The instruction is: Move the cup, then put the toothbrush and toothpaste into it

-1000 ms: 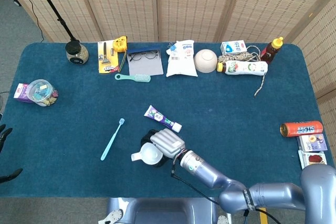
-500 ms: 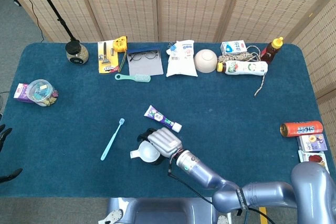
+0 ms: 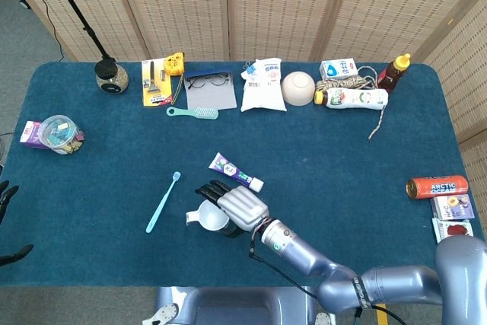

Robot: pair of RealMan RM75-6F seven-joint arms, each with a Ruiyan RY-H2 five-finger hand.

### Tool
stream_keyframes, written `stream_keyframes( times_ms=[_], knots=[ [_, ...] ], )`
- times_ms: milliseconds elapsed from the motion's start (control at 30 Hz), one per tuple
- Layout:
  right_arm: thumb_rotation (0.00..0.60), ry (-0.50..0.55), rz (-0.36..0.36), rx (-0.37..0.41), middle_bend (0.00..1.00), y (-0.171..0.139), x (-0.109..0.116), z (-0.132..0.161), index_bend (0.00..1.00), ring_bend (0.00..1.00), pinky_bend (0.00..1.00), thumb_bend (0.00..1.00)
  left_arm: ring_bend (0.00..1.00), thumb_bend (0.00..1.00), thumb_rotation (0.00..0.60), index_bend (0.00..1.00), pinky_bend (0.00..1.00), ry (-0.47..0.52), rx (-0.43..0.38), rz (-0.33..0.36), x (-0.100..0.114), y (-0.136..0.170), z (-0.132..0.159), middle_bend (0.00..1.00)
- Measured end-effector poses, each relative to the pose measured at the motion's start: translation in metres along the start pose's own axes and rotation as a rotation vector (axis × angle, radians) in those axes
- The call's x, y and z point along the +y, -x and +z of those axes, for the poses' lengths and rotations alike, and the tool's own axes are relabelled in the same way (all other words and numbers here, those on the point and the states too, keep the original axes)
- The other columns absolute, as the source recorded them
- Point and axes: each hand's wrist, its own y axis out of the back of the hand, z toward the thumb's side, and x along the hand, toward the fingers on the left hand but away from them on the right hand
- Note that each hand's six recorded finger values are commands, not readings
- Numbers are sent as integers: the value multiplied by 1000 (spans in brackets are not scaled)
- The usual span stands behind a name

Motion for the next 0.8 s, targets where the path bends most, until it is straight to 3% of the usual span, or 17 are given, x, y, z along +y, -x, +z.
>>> stream_keyframes(
  times_ms=[200, 333, 500, 700, 800],
  knots=[
    [600, -44, -62, 10, 67, -27, 36, 0, 0, 0, 427, 297, 0, 50, 600, 0, 0, -2, -1, 0, 0, 1, 1, 0],
    [600, -105, -142, -7, 57, -50, 67, -12, 0, 0, 345, 297, 0, 51, 600, 0, 0, -4, -5, 0, -1, 1, 2, 0],
    [600, -154, -233, -16, 77, -69, 88, -30, 36, 1, 284, 297, 0, 51, 600, 0, 0, -11, -16, -4, -2, -1, 5, 0],
    [600, -235, -400, -29, 69, -100, 109, -73, 79, 2, 269, 290, 0, 50, 600, 0, 0, -19, -38, -6, -4, -10, 6, 0],
    [600, -288, -470, -68, 3, -127, 114, -111, 55, 0, 156, 275, 0, 51, 600, 0, 0, -26, -46, -22, -8, -18, 5, 0]
  ],
)
